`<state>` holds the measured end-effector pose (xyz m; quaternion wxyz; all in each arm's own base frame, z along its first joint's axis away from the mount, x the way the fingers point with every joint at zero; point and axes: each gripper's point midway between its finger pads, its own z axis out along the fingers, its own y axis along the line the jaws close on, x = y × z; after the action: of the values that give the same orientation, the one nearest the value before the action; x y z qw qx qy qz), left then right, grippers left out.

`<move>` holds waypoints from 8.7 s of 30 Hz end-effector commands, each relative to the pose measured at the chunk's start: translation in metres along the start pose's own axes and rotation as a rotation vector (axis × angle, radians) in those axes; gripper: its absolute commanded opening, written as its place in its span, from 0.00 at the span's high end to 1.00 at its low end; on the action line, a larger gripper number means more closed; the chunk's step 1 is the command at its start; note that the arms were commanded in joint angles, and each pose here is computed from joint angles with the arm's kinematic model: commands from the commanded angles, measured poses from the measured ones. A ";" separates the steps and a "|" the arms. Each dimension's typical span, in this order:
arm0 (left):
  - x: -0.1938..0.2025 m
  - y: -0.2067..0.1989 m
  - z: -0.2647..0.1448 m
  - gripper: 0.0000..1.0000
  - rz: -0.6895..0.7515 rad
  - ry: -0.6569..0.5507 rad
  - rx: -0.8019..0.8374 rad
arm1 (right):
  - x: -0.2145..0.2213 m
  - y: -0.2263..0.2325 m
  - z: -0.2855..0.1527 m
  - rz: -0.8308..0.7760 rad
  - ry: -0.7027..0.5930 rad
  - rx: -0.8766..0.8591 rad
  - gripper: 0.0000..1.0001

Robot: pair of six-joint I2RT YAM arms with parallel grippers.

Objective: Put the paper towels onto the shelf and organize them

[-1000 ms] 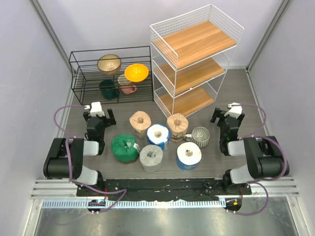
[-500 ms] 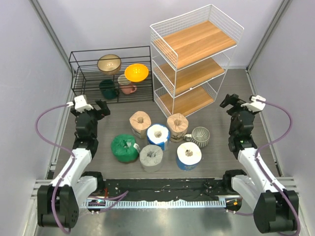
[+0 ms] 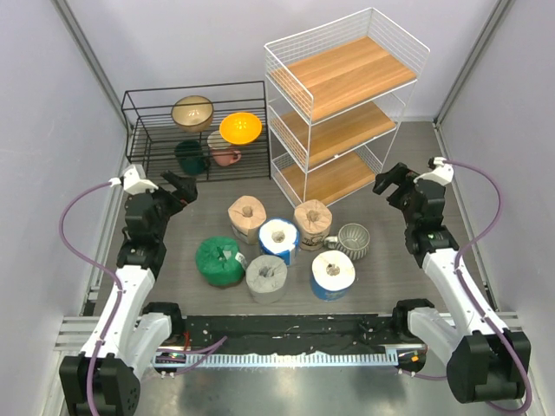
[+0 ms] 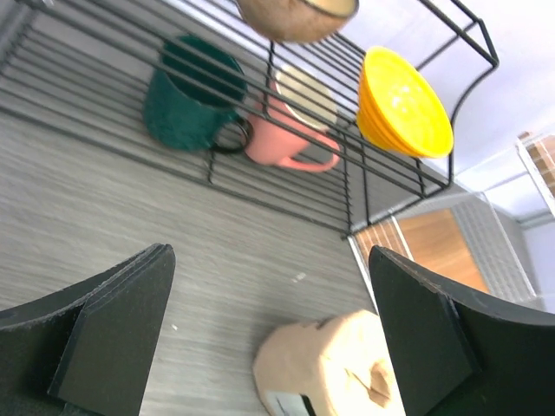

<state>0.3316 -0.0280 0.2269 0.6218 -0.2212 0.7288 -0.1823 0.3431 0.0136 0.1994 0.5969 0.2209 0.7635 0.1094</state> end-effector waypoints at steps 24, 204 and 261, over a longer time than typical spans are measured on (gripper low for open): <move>0.059 -0.009 -0.026 0.00 0.101 0.228 -0.020 | 0.113 0.120 -0.039 -0.180 0.444 -0.273 0.02; 0.071 -0.008 -0.026 0.00 0.065 0.262 -0.013 | 0.073 0.031 0.036 0.260 -0.114 -0.274 0.07; 0.082 -0.009 -0.020 0.00 0.045 0.289 -0.002 | 0.011 0.087 0.002 0.073 0.175 -0.203 0.05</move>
<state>0.2962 -0.0754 0.1583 0.4994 -0.1847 0.8264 -0.1833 0.3386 0.0786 0.1805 0.5015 0.2060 0.8167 0.1975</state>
